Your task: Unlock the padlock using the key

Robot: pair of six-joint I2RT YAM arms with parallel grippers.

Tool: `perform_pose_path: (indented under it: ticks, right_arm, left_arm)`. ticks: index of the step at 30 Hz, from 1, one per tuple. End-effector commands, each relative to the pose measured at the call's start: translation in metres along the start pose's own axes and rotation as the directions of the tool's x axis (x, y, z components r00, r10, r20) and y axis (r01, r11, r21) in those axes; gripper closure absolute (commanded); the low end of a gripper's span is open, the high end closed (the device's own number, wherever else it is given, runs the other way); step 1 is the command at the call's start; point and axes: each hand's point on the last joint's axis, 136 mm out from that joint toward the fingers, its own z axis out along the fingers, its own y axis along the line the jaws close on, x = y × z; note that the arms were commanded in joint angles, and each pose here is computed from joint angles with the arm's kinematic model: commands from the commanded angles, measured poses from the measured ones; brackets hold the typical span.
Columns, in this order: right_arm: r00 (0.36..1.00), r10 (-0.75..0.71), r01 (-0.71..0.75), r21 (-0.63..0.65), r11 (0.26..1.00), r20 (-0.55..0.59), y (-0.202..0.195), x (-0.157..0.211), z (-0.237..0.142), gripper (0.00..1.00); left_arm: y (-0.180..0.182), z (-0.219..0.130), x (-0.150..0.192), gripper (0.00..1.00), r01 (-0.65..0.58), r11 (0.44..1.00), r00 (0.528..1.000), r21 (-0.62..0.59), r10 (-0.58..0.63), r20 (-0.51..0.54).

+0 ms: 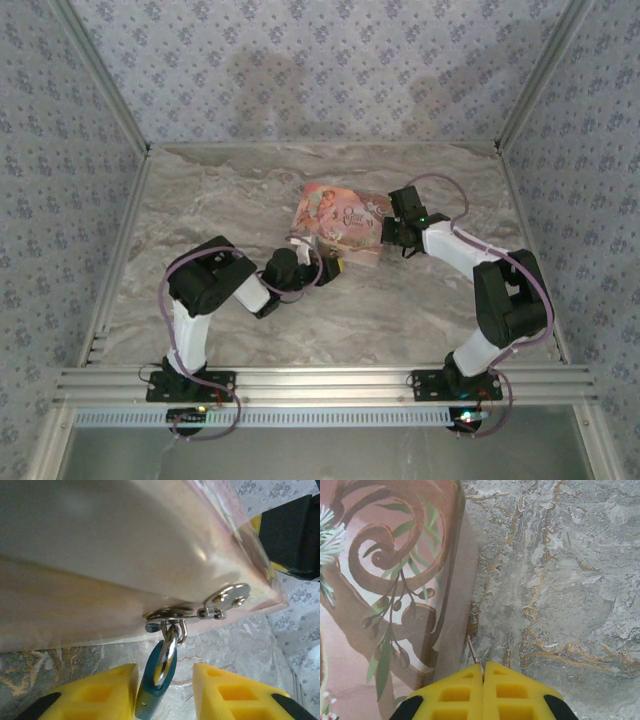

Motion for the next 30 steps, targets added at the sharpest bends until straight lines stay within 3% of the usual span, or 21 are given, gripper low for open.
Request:
perform_pose_path:
  ticks: [1, 12, 21, 30]
  right_arm:
    - [1.0, 0.01, -0.01, -0.014, 1.0, 0.015, 0.005, -0.003, -0.006, 1.0]
    - [1.0, 0.009, -0.009, -0.006, 1.0, 0.013, 0.004, -0.001, -0.005, 1.0]
    - [1.0, 0.01, -0.01, -0.012, 1.0, 0.013, 0.006, 0.001, -0.005, 1.0]
    - [1.0, 0.007, -0.007, -0.013, 1.0, 0.01, 0.006, 0.004, -0.005, 1.0]
  left_arm:
    - [-0.003, 0.001, -0.004, 0.57, 0.022, 1.0, 1.0, 0.004, -0.022, -0.015]
    - [-0.01, -0.004, -0.021, 0.49, 0.017, 1.0, 1.0, 0.02, -0.017, 0.008]
    - [-0.01, 0.003, -0.023, 0.63, 0.041, 0.999, 0.999, 0.031, -0.041, -0.013]
    - [-0.009, 0.006, -0.032, 0.68, 0.086, 0.996, 0.996, 0.031, -0.086, -0.017]
